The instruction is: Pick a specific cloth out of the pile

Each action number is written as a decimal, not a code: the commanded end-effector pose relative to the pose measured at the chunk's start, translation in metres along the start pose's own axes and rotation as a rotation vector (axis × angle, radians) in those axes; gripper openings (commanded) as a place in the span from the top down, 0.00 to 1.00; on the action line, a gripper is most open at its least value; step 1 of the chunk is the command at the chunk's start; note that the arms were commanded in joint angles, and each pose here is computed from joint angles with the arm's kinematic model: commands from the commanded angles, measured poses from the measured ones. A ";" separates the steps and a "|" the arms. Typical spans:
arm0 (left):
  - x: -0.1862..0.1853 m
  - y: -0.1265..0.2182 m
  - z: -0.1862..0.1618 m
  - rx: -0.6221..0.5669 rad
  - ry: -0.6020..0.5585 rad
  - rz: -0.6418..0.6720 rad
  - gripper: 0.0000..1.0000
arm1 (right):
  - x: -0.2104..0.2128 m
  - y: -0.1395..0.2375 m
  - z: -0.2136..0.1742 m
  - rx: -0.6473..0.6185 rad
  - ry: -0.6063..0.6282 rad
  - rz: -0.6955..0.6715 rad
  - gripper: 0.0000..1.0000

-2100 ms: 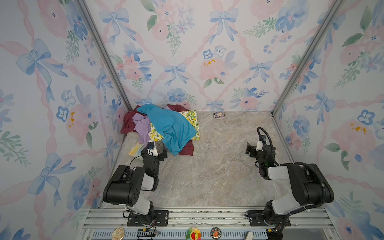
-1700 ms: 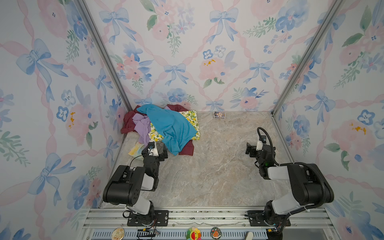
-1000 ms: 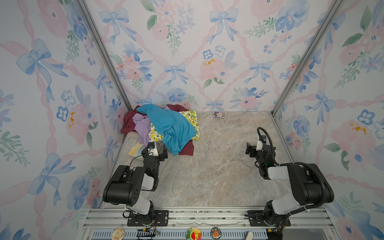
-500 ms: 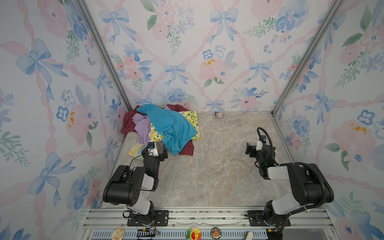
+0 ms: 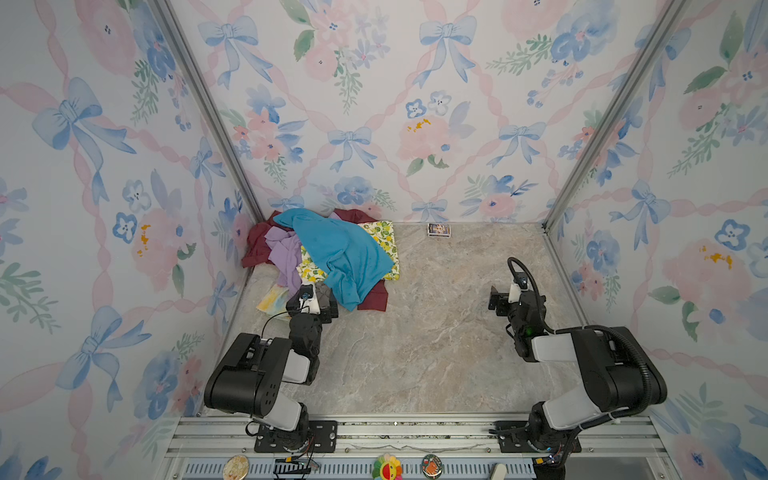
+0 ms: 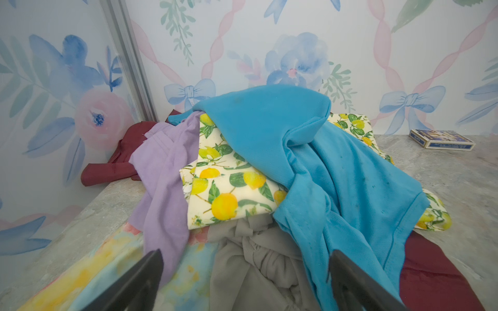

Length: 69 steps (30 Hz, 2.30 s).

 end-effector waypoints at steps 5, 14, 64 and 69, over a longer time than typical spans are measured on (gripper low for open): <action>0.000 0.009 0.009 -0.050 -0.020 0.033 0.02 | 0.003 0.012 0.001 -0.084 0.025 -0.039 0.03; -0.004 0.015 0.023 -0.064 -0.014 0.087 0.02 | 0.006 0.022 -0.003 -0.140 0.037 -0.051 0.03; -0.026 0.022 0.143 -0.131 0.260 0.166 0.02 | 0.098 0.100 0.171 -0.212 0.118 -0.070 0.03; -0.029 0.019 0.149 -0.090 0.278 0.159 0.02 | 0.113 0.116 0.180 -0.203 0.009 0.012 0.03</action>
Point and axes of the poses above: each gripper's point midway between its finger pads, its own y axis back along the fingers, its own x axis along the line the jaws close on, z = x × y, the point moved 10 cm from there along y, back along the fingers, and after that the axes turned 6 degrees about y, right-handed, at the moved point
